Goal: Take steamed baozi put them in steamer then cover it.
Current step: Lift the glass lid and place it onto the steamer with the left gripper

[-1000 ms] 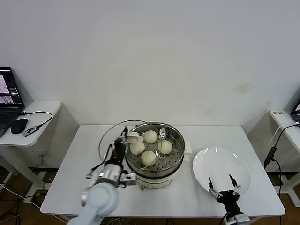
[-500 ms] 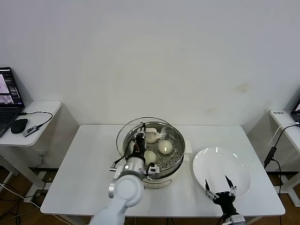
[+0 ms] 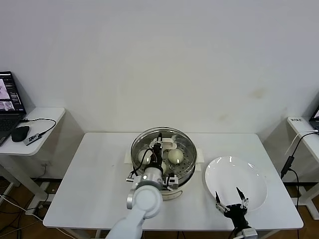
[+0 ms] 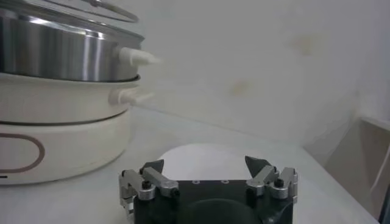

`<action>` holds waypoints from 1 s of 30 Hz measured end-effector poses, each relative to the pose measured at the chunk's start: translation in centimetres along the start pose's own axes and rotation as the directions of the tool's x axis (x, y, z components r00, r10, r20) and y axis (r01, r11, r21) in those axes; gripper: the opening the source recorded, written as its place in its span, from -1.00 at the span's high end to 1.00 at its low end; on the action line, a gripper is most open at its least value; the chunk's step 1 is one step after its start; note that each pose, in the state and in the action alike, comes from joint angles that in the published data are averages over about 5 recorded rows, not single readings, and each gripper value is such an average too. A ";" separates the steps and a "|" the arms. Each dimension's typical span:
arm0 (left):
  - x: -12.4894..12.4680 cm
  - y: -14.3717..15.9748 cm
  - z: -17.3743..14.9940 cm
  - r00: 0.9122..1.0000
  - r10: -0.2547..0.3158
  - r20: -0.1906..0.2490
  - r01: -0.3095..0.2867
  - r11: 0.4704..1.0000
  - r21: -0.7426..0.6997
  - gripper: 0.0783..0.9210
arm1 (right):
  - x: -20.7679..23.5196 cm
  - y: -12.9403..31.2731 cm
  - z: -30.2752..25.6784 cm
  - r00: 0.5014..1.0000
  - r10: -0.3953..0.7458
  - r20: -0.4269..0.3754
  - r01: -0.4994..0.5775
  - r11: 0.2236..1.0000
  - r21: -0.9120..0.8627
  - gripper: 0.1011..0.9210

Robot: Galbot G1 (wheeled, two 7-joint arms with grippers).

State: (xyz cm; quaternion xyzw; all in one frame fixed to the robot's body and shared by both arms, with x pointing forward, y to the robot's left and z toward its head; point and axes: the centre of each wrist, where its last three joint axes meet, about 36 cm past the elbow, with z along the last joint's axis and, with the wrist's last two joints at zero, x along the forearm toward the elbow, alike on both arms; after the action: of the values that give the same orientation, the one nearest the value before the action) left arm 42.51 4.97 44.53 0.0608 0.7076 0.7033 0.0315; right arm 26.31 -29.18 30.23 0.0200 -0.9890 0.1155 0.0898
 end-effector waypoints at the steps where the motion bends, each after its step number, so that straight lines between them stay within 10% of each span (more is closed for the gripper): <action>1: 0.0 -0.1 -0.1 1.000 0.001 0.000 -0.001 1.000 -0.001 0.85 | 0.0 0.0 0.0 1.000 -0.001 0.000 0.001 1.000 0.000 -0.76; 23: -0.1 -1.4 -0.7 1.000 0.021 -0.002 -0.021 1.000 0.010 0.85 | 0.0 0.5 0.0 1.000 -0.017 0.000 0.017 1.000 0.002 -0.76; 30: 0.5 -1.4 -0.7 1.000 0.018 0.010 -0.019 1.000 0.023 0.55 | 0.0 0.8 0.0 1.000 -0.021 0.001 0.021 1.000 0.003 -0.76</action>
State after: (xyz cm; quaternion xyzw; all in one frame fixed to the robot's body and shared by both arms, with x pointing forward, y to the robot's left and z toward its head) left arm 41.87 4.38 43.14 0.0712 0.7148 0.6951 0.0279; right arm 26.29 -28.44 30.08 0.0308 -0.9886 0.1159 0.0906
